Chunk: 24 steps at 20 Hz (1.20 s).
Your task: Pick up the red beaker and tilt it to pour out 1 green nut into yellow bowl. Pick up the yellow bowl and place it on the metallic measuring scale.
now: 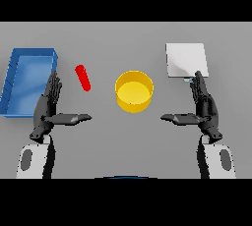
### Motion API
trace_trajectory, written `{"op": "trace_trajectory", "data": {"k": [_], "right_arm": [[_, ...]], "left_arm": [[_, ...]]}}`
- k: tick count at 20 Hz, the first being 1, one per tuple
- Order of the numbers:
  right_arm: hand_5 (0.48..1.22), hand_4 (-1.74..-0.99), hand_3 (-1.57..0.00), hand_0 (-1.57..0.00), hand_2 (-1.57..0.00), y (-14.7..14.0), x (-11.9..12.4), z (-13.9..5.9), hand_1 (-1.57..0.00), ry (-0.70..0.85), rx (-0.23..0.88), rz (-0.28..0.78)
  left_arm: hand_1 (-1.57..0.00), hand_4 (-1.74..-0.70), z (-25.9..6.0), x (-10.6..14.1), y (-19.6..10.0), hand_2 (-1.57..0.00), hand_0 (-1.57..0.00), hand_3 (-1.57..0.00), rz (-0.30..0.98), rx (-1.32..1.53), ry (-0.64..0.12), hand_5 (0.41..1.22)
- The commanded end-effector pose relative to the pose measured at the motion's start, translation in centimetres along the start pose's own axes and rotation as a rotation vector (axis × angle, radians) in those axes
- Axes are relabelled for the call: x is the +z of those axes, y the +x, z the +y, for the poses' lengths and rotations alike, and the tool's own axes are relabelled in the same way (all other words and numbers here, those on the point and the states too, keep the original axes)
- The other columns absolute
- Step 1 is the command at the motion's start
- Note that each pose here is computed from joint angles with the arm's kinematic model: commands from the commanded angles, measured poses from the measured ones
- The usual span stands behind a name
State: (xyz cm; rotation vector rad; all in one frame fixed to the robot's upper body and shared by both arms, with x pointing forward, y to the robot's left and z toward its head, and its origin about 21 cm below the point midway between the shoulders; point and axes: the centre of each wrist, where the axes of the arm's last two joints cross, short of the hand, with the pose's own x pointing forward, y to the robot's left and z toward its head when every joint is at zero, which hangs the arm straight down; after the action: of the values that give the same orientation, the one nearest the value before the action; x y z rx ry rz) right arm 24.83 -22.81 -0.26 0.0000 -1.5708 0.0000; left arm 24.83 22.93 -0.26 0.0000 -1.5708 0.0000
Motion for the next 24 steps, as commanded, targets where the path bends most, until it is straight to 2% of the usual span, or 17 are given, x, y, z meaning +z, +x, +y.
{"op": "trace_trajectory", "data": {"k": [1, 6, 7, 8, 12, 16, 19, 22, 24], "right_arm": [[0.572, -1.177, 0.0, 0.0, 0.0, 0.0, 0.0, 0.0, 0.0, -0.001, 0.0, 0.0], [0.572, -1.177, 0.0, 0.0, 0.0, 0.1, -0.1, 0.3, 0.0, 0.002, -0.004, -0.011], [0.572, -1.177, 0.0, 0.0, 0.0, 0.6, 0.0, 0.1, 0.0, 0.008, 0.112, -0.04], [0.573, -1.178, 0.0, 0.0, 0.0, 0.8, 0.5, 0.0, 0.0, 0.023, 0.175, -0.055], [0.583, -1.194, 0.0, 0.0, 0.0, 1.2, 1.0, -0.5, 0.0, 0.049, 0.256, -0.074], [0.597, -1.244, 0.0, 0.0, 0.0, 1.1, 1.0, -0.2, 0.0, 0.078, 0.193, -0.072], [0.618, -1.284, 0.0, 0.0, 0.0, 1.5, 1.0, -0.2, 0.0, 0.089, 0.187, -0.094], [0.623, -1.291, 0.0, 0.0, 0.0, 1.7, 0.9, -1.3, 0.0, 0.092, 0.191, -0.11], [0.623, -1.295, 0.0, 0.0, 0.0, 1.3, 0.9, -1.0, 0.0, 0.104, 0.185, -0.097]], "left_arm": [[0.0, -1.2, 0.0, 0.1, 0.0, 0.0, 0.0, 0.0, -0.001, 0.001, 0.0, 0.677], [0.0, -1.2, -0.2, 0.8, -0.2, 0.0, 0.0, 0.0, -0.006, 0.004, 0.005, 0.677], [0.0, -1.2, 0.1, 1.5, 0.4, 0.0, 0.0, 0.0, -0.042, -0.061, -0.026, 0.677], [0.0, -1.2, 0.0, 2.0, 0.8, 0.0, 0.0, 0.0, -0.06, -0.098, -0.052, 0.677], [0.0, -1.2, -0.2, 2.9, 1.4, 0.0, 0.0, 0.0, -0.029, -0.151, -0.083, 0.668], [0.0, -1.17, -0.6, 2.9, 1.4, 0.0, 0.0, 0.0, -0.01, -0.167, -0.089, 0.653], [0.0, -1.18, -1.2, 2.3, 1.0, 0.0, 0.0, 0.0, 0.009, -0.165, -0.101, 0.658], [0.0, -1.2, -1.4, 0.7, 0.5, 0.0, 0.0, 0.0, 0.029, -0.181, -0.083, 0.659], [0.0, -1.21, -1.4, -0.7, 0.4, 0.0, 0.0, 0.0, 0.031, -0.184, -0.083, 0.664]]}}
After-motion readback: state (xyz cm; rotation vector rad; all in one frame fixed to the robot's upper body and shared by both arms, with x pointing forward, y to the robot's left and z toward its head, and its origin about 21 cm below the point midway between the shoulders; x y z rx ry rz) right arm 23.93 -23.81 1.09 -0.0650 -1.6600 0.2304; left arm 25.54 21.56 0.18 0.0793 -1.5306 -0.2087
